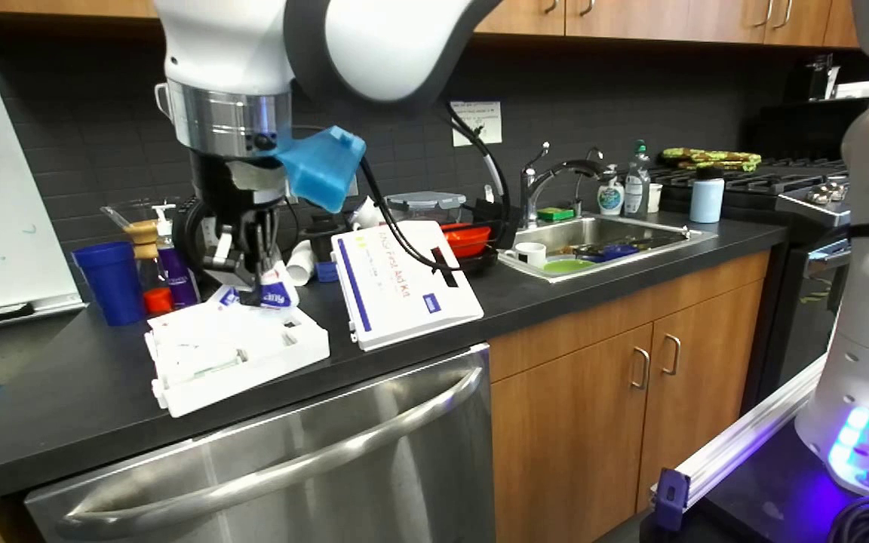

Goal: Pick up the white packet on the counter and then put it in the white box on the left

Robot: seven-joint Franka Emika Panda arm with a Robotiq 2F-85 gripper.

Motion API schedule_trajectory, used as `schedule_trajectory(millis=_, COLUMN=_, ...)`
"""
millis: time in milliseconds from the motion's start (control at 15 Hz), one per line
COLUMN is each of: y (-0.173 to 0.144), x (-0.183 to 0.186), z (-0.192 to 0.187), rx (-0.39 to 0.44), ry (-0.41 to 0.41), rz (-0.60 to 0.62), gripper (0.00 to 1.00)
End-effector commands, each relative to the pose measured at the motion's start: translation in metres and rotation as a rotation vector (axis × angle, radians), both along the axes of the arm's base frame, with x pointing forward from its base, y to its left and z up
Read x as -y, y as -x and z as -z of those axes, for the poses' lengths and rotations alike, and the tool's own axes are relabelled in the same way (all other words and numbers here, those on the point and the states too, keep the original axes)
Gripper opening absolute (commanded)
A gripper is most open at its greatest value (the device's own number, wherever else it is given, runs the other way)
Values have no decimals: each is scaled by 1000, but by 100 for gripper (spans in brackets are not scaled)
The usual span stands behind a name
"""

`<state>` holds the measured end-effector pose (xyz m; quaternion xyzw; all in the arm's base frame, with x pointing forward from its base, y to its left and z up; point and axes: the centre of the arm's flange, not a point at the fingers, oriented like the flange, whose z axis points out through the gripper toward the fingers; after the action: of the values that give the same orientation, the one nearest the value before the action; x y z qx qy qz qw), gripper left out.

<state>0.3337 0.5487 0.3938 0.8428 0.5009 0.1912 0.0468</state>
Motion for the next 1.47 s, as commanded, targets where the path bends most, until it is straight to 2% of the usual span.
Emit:
schedule_trajectory(millis=0, y=-13, x=-25, z=6, rx=-3, ry=-23, rz=90, gripper=1)
schedule_trajectory(millis=400, y=-39, x=-37, z=6, rx=5, ry=-92, rz=316, gripper=1)
schedule_trajectory(millis=867, y=-78, x=-35, z=-7, rx=11, ry=-168, rz=508, gripper=1)
schedule_trajectory(millis=1067, y=-99, x=-29, z=-5, rx=11, ry=-186, rz=573, gripper=1)
schedule_trajectory(millis=1400, y=-116, x=-32, z=9, rx=11, ry=-185, rz=605, gripper=1)
